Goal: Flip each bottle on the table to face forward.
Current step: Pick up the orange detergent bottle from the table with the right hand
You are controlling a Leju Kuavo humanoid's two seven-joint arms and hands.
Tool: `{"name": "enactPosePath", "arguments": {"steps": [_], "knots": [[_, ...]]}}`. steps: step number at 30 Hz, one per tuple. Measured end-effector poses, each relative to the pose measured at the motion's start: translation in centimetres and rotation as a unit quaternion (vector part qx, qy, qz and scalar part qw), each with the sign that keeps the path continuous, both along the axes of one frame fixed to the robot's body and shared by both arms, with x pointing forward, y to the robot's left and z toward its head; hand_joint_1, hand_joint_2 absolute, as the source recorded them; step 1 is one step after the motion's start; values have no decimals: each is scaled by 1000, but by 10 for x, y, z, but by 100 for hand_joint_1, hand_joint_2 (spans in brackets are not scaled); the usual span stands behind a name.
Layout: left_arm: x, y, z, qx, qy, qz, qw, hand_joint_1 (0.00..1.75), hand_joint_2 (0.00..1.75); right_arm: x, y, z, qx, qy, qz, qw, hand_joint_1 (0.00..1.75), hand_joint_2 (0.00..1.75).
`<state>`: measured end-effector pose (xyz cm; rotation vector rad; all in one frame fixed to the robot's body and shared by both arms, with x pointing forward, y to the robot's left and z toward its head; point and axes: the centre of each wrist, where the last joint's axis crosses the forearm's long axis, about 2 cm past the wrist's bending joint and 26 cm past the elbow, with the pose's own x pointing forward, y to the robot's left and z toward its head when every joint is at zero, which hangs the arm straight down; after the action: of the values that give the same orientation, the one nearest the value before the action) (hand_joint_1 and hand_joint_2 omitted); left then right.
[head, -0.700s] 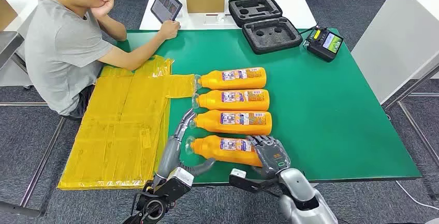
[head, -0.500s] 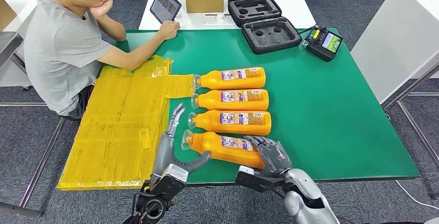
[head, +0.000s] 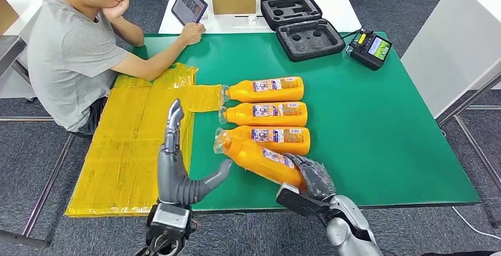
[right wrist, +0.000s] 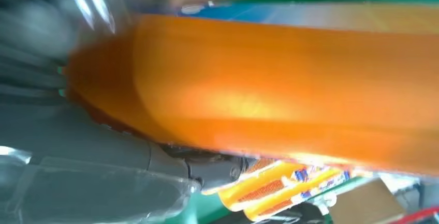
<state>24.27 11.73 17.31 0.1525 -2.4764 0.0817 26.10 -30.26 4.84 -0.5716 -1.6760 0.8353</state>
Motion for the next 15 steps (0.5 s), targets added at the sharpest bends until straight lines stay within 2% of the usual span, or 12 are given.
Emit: {"name": "enactPosePath", "arguments": {"steps": [4,7,11,15], "knots": [[-5,-1,-9,-62,56,-65,994,0,175,-11,2,0,52,-45,-20,997,175,175],[-6,-3,-21,-74,86,-100,988,0,175,-15,6,5,78,-71,-30,994,175,175],[-7,-2,-38,-97,130,-89,983,0,175,-20,12,14,97,-112,-31,989,175,175],[-8,-1,-46,-109,153,-76,979,0,175,-19,14,20,104,-130,-31,985,175,175]]}}
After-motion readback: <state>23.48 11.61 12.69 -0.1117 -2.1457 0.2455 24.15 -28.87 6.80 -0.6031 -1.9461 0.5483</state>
